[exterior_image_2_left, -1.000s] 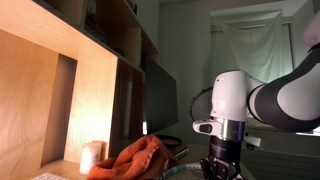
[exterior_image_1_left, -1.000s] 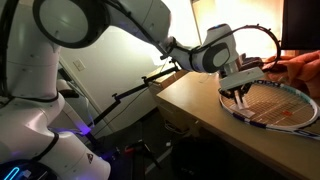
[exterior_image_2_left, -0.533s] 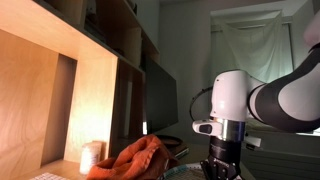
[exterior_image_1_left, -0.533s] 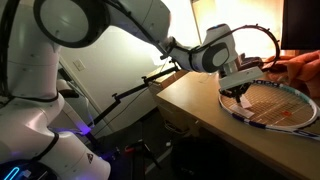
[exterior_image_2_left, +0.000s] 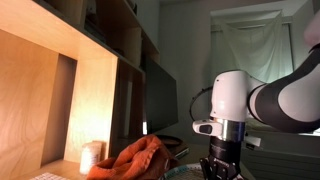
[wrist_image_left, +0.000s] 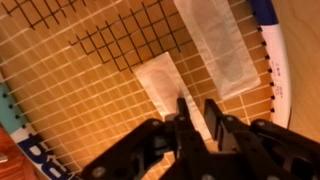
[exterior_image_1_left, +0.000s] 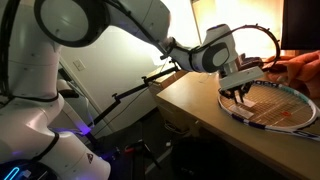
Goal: Drop the box on the racket onto the floor
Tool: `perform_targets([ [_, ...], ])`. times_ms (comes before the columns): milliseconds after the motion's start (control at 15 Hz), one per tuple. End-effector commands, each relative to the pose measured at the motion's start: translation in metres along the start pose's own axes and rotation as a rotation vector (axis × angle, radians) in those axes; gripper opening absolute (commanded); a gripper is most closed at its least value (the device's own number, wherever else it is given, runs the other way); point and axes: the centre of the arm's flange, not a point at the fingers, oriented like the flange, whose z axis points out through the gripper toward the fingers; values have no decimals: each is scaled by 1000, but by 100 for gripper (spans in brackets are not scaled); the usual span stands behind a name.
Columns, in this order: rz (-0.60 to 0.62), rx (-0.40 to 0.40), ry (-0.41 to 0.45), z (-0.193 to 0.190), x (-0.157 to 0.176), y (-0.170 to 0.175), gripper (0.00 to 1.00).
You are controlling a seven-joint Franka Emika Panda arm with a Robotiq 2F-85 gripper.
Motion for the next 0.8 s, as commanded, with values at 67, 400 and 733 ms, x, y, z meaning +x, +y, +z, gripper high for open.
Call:
perform_targets([
  [67, 2, 3, -14, -10, -9, 4, 63],
  [400, 3, 8, -24, -7, -14, 7, 100],
  [733, -3, 29, -34, -2, -20, 12, 100],
])
